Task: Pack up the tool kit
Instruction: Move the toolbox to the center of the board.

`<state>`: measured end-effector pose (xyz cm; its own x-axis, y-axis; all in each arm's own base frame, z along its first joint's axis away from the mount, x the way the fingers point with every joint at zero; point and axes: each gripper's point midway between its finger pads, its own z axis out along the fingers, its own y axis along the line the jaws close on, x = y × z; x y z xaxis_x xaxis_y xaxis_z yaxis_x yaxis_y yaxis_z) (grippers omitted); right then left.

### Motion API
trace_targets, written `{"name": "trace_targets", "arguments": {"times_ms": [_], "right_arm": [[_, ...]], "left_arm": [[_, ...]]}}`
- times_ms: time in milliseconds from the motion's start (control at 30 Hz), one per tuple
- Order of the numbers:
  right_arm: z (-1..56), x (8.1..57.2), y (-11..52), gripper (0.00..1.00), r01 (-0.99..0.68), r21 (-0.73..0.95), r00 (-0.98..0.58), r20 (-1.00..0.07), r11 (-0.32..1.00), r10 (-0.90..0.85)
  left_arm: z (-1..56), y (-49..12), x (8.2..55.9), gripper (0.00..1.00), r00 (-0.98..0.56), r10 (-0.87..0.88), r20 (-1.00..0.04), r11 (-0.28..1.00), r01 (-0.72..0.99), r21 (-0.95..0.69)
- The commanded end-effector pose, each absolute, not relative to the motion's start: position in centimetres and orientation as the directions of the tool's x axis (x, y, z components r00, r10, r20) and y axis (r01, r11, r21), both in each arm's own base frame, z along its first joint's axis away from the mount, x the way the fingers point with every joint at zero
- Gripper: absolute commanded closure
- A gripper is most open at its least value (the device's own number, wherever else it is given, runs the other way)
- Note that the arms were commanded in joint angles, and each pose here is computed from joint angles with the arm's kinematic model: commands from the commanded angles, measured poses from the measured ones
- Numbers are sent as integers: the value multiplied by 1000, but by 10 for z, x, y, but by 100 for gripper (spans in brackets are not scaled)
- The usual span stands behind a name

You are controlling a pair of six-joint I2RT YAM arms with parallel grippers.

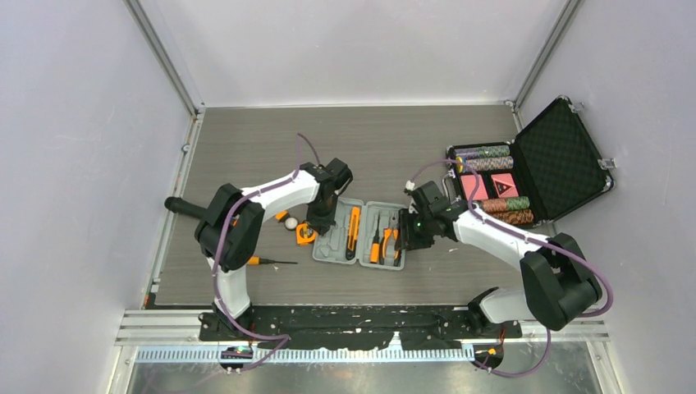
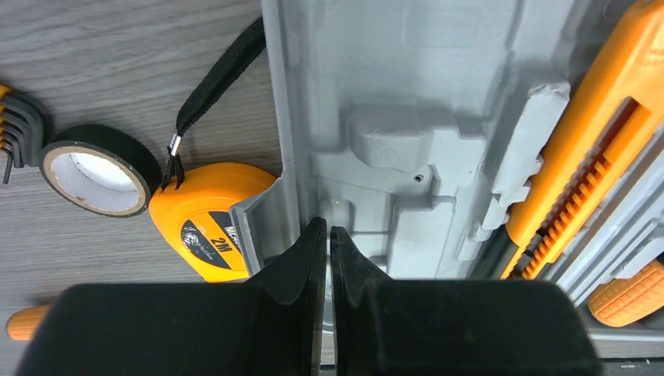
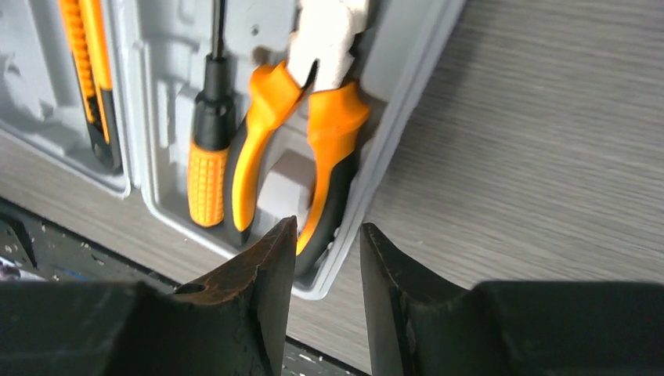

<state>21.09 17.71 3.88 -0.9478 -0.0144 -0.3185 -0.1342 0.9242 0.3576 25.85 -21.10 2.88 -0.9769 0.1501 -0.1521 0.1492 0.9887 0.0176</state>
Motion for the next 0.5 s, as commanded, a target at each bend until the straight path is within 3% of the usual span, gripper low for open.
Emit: {"name": "trace_targets", "arguments": {"times_ms": [0,267,467], "right_arm": [[67,214,208,59,-189,445,-929,-370,875,-12],[133,278,211,63,-314,382,-805,-592,869,-30],[124,315,236,71,-327,411,-810,-586,851,-28]], "left_arm": [[57,-199,277,91,-960,154,-233,988,144,59],[116,-269,261,86,-889,162,-428,954,253,-164],[108,-327,228,87,-906,226,-357,894,338,-293]]}}
